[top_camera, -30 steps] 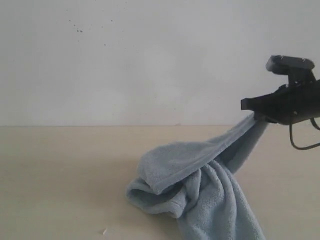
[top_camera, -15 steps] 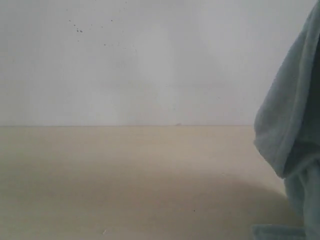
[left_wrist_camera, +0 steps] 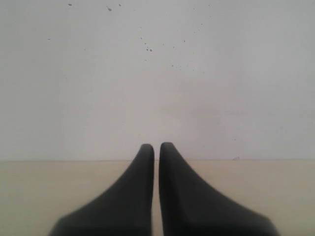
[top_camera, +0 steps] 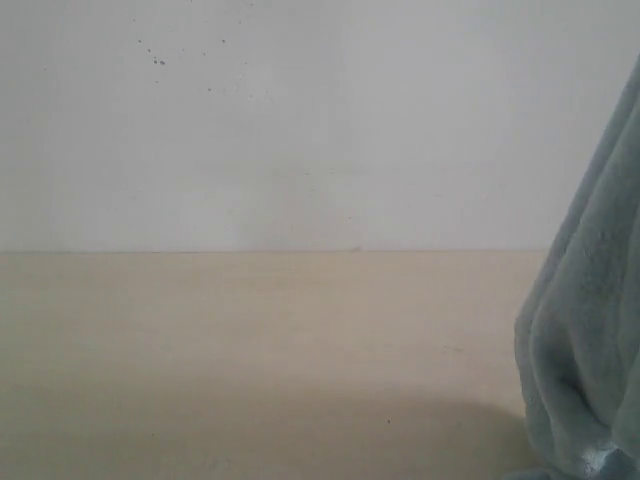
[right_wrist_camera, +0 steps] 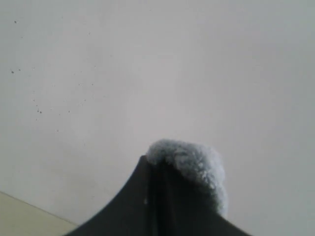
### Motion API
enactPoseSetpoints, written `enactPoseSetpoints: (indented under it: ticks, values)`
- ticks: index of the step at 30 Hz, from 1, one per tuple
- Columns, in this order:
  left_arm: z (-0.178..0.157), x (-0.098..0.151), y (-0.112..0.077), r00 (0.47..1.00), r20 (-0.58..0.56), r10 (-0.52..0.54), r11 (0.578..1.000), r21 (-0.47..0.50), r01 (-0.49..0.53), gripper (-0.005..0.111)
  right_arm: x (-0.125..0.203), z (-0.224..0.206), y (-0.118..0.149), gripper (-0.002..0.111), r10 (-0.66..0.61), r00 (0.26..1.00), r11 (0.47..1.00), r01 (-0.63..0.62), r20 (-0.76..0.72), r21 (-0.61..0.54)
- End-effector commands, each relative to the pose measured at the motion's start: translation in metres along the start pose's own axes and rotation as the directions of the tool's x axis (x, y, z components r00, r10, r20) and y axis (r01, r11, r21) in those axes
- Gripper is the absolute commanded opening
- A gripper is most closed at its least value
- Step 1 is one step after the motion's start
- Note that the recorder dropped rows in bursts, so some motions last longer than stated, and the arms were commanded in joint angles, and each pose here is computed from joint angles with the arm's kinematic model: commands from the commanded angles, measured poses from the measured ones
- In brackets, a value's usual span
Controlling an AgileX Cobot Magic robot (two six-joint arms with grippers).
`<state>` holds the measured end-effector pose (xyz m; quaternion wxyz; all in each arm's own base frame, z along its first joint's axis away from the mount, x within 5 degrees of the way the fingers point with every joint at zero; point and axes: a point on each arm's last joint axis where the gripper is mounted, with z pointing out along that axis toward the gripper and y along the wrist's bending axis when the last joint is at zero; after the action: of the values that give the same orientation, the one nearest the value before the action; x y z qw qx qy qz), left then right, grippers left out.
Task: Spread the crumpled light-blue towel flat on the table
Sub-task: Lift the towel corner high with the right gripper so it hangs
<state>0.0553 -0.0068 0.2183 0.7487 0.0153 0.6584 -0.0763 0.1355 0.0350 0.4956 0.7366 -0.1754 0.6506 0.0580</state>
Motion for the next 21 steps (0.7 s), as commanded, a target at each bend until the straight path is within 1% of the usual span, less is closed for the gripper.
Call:
enactPoseSetpoints:
  ticks: [1,3,5,9,14,21]
  values:
    - [0.0,0.0,0.0,1.0,0.006,-0.001,1.0,0.007,0.001,0.004,-0.025,-0.015,-0.006,0.0,-0.056,0.998,0.996,0.055,0.016,0.066]
    - [0.0,0.0,0.0,1.0,0.006,-0.001,1.0,0.007,0.001,0.004,-0.035,-0.021,-0.009,0.0,-0.099,0.995,0.99,0.096,0.029,0.103]
    - [0.0,0.0,0.0,1.0,0.006,-0.001,1.0,0.007,0.001,0.004,-0.044,-0.024,-0.009,0.0,-0.126,0.992,0.987,0.122,0.033,0.106]
    - [0.0,0.0,0.0,1.0,0.006,-0.001,1.0,0.007,0.001,0.004,-0.062,-0.023,-0.003,0.0,-0.141,0.99,0.99,0.14,0.034,0.023]
    - [0.0,0.0,0.0,1.0,0.006,-0.001,1.0,0.007,0.001,0.004,-0.09,-0.025,0.001,0.0,-0.13,0.987,0.99,0.135,0.099,-0.044]
    - [0.0,0.0,0.0,1.0,0.006,-0.001,1.0,0.007,0.001,0.004,-0.112,-0.016,0.009,0.0,-0.113,0.987,0.979,0.13,0.111,-0.158]
